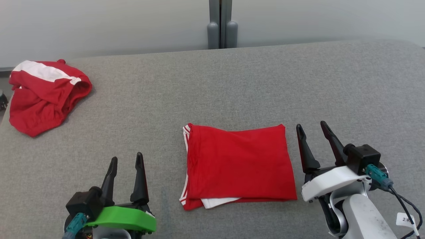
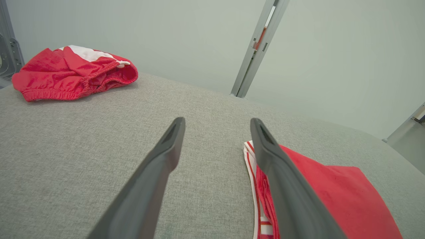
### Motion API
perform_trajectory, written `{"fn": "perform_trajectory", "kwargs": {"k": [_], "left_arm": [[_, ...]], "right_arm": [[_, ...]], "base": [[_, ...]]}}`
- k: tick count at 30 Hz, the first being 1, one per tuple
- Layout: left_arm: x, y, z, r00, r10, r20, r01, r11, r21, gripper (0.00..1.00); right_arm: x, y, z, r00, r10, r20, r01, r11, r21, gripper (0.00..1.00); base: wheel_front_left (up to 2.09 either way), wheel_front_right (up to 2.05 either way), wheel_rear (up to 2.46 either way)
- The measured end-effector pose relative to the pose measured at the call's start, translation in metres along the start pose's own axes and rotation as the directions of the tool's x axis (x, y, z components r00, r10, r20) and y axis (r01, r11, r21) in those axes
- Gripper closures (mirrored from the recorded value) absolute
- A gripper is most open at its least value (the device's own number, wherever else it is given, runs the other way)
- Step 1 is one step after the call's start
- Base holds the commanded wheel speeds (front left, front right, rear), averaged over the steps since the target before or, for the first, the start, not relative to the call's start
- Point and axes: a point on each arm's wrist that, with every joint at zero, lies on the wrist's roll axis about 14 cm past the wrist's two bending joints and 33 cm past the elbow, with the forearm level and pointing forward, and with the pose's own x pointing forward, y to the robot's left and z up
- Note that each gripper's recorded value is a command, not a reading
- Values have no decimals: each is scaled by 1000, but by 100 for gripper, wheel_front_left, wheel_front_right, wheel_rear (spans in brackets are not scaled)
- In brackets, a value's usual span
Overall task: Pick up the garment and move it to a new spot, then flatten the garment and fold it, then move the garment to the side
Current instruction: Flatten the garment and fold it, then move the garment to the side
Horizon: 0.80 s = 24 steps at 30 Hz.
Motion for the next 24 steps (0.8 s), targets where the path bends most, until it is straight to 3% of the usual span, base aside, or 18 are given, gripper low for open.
{"fn": "perform_trajectory", "kwargs": {"k": [10, 24], "left_arm": [[-7, 5, -2, 1000, 5, 0, -5, 998, 56, 0], [-14, 9, -4, 1000, 13, -1, -13, 998, 54, 0]], "right_arm": [[-17, -12, 2, 999, -47, 8, 47, 999, -12, 0], [-23, -11, 4, 999, -50, 14, 50, 999, 1, 0]], "base": [[0, 0, 0], [0, 0, 0]]}}
